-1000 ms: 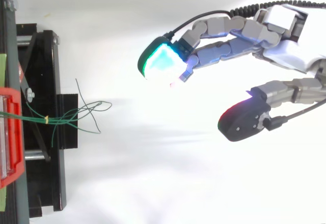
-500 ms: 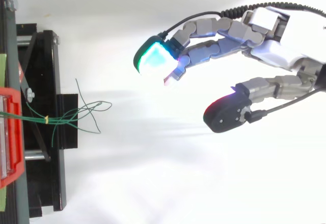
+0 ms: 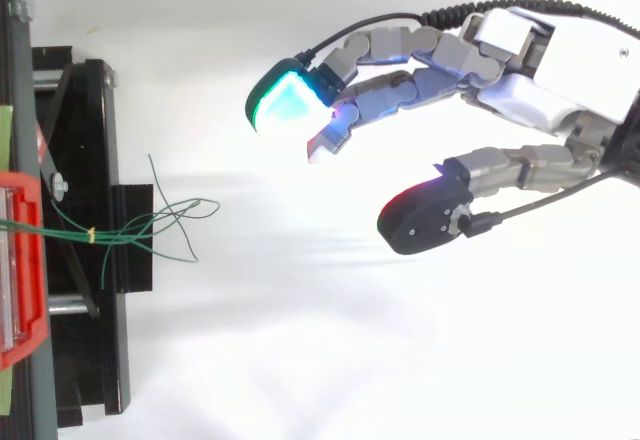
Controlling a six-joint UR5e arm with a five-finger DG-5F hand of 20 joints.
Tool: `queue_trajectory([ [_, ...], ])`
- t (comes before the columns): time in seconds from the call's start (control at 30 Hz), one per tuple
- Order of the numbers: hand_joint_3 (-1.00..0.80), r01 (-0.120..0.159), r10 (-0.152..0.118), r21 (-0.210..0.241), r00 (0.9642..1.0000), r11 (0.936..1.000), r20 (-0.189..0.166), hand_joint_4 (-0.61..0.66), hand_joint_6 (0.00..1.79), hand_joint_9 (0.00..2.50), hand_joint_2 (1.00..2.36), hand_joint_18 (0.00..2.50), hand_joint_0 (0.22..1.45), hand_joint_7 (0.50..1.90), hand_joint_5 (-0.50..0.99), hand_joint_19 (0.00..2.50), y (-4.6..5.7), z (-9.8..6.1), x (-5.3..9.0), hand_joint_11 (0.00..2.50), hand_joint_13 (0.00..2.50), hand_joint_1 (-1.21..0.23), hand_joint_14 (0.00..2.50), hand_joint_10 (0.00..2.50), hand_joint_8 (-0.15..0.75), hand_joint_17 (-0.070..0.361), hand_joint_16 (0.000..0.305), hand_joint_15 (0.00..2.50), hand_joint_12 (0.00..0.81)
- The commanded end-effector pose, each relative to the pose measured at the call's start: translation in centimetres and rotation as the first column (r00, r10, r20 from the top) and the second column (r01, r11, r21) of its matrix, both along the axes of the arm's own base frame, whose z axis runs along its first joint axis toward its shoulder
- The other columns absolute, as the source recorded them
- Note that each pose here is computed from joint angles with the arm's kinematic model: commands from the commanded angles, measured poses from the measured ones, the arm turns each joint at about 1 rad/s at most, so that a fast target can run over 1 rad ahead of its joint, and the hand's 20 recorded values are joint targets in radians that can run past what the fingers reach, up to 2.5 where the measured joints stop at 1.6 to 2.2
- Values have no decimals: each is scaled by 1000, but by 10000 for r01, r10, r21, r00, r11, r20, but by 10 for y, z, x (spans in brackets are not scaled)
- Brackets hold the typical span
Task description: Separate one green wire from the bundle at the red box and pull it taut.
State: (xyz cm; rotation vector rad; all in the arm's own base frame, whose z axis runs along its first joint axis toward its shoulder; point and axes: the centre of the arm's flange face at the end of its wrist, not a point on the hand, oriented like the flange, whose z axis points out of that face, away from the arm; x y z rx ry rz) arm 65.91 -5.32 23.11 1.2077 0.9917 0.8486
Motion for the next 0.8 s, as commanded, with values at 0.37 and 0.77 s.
queue_trajectory([
  [0.37, -500, 141, -142, -279, 9999, 9995, -21, 175, 502, 777, 1000, 485, 487, 754, -168, 319, 5, 2, 24, 542, 666, -683, 17, 14, 229, 144, 64, 434, 369],
  [0.77, -500, 263, -265, -597, 9996, 9979, -35, 174, 502, 736, 1000, 396, 484, 752, -167, 355, 10, 3, 39, 489, 625, -691, 15, 13, 228, 130, 58, 425, 362],
])
